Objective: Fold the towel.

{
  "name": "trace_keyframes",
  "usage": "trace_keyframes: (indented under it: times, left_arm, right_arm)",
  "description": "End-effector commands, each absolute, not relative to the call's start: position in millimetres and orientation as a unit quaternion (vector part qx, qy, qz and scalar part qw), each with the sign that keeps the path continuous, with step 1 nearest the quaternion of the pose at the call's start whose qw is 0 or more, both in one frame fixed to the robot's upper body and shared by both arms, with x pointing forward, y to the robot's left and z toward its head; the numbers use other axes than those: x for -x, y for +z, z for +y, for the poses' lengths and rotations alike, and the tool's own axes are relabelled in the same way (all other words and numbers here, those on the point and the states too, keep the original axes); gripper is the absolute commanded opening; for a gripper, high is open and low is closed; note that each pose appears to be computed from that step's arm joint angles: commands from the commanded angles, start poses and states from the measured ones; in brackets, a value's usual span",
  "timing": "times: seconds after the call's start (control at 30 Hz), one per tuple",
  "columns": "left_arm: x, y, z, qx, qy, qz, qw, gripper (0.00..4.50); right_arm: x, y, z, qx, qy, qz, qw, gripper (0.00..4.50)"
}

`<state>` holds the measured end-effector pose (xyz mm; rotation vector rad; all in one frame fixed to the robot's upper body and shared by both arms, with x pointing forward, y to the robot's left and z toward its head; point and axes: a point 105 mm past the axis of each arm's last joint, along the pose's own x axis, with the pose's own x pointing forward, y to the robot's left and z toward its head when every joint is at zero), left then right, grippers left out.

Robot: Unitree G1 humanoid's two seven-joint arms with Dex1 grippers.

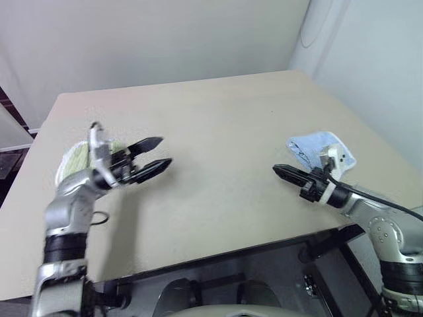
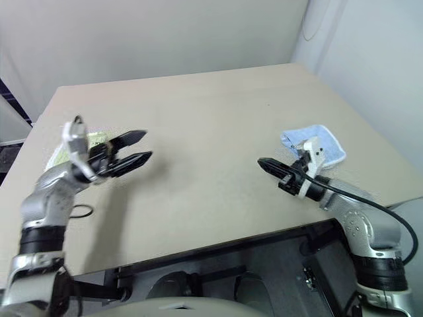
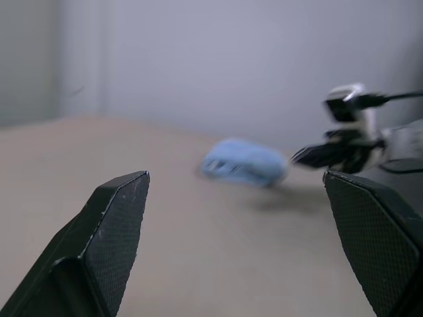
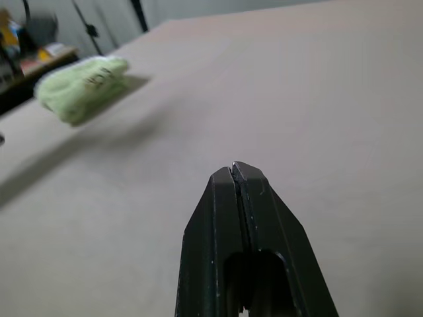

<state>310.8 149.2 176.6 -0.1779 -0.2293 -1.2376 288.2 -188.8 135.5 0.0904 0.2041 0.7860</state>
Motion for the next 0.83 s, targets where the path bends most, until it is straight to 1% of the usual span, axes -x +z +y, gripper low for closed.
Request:
trace_keyframes:
  times: [0.03, 0.1, 0.13, 0.17, 0.27, 0.3, 0.4, 0.43, 0.5, 0.63, 0.77, 0.83]
  left_arm:
    - [-306, 173, 121, 0.075, -0.632, -0.098, 0.765, 4.46]
    - [-300, 158, 105, 0.075, -0.677, -0.056, 0.730, 4.50]
    - [-298, 154, 102, 0.074, -0.689, -0.043, 0.720, 4.50]
    - [-296, 151, 96, 0.070, -0.701, -0.038, 0.708, 4.50]
    - [-298, 153, 85, 0.069, -0.710, -0.042, 0.700, 4.50]
    - [-301, 154, 83, 0.062, -0.708, -0.046, 0.702, 4.50]
    - [-311, 157, 84, 0.048, -0.701, -0.055, 0.710, 4.50]
    - [-315, 158, 86, 0.047, -0.696, -0.058, 0.714, 4.50]
    - [-318, 160, 85, 0.041, -0.695, -0.059, 0.715, 4.50]
    - [-319, 156, 88, 0.034, -0.699, -0.047, 0.713, 4.50]
    - [-317, 151, 91, 0.022, -0.695, -0.028, 0.718, 4.50]
    - [-316, 149, 92, 0.018, -0.692, -0.019, 0.721, 4.50]
  right_arm:
    - [-284, 160, -198, -0.019, 0.375, 0.057, 0.925, 0.00]
    - [-281, 161, -203, -0.019, 0.367, 0.059, 0.928, 0.35]
    - [-280, 162, -203, -0.018, 0.366, 0.059, 0.928, 0.51]
    - [-279, 165, -203, -0.021, 0.365, 0.056, 0.929, 0.86]
    - [-276, 174, -204, -0.018, 0.358, 0.046, 0.932, 1.90]
    - [-276, 174, -203, -0.015, 0.354, 0.048, 0.934, 2.34]
    - [-274, 171, -194, -0.010, 0.360, 0.055, 0.931, 3.38]
    - [-274, 170, -191, -0.011, 0.362, 0.057, 0.930, 3.83]
    - [-272, 169, -189, -0.015, 0.367, 0.059, 0.928, 4.48]
    - [-267, 167, -181, -0.018, 0.386, 0.063, 0.920, 4.48]
    - [-277, 168, -184, -0.034, 0.363, 0.055, 0.929, 4.48]
    - [-277, 165, -183, -0.033, 0.369, 0.061, 0.927, 4.48]
